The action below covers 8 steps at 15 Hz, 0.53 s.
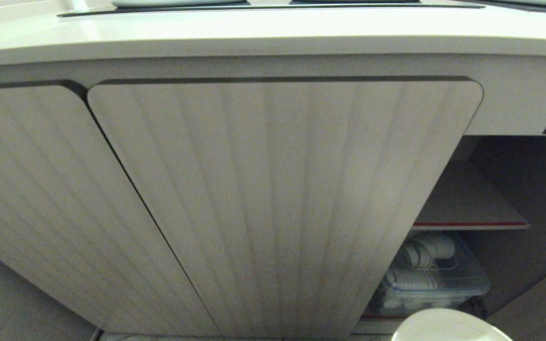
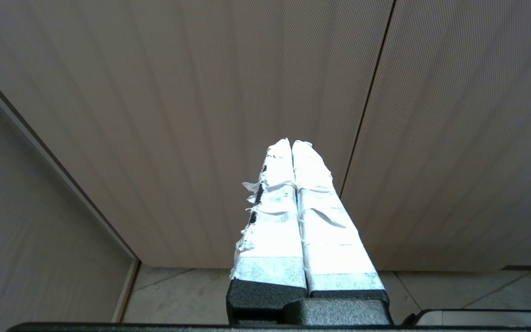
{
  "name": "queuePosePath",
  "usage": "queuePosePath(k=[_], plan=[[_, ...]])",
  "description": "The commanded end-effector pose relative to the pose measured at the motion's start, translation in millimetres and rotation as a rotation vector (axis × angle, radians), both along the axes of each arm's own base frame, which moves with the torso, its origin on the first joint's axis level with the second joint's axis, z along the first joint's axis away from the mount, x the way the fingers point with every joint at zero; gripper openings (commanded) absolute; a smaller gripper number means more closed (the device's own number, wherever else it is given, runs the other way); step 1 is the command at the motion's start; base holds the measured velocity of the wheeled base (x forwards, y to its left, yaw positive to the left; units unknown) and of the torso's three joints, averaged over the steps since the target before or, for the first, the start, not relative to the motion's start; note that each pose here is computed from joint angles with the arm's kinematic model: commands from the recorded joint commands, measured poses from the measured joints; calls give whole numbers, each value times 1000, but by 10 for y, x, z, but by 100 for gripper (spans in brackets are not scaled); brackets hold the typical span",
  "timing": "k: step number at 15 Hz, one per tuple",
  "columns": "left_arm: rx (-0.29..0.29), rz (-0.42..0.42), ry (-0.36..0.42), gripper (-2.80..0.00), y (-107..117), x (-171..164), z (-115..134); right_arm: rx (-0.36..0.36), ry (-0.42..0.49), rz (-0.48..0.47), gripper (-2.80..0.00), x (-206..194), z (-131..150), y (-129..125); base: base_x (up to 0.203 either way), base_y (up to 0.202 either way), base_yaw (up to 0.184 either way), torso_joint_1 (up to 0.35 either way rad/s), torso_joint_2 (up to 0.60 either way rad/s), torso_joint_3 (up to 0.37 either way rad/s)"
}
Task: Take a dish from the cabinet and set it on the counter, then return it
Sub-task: Put it back into the cabinet
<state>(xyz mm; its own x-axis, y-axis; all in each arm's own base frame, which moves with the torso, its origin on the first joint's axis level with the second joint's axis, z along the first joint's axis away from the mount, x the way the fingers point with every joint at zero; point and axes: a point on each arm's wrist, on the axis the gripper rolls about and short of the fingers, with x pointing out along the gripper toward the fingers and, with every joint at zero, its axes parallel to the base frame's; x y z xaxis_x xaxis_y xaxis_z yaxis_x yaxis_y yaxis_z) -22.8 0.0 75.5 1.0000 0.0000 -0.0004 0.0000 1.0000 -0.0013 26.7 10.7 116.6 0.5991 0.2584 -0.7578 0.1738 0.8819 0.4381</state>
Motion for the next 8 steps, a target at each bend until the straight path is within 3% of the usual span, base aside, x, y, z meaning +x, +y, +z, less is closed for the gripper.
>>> queuePosePath(k=[1, 8], plan=[[0, 0, 0, -280, 0, 0, 0, 0, 7, -2, -280, -2, -5, 0, 0, 0, 0, 0, 0, 0], [0, 0, 0, -280, 0, 0, 0, 0, 8, -4, -280, 0, -8, 0, 0, 0, 0, 0, 0, 0]])
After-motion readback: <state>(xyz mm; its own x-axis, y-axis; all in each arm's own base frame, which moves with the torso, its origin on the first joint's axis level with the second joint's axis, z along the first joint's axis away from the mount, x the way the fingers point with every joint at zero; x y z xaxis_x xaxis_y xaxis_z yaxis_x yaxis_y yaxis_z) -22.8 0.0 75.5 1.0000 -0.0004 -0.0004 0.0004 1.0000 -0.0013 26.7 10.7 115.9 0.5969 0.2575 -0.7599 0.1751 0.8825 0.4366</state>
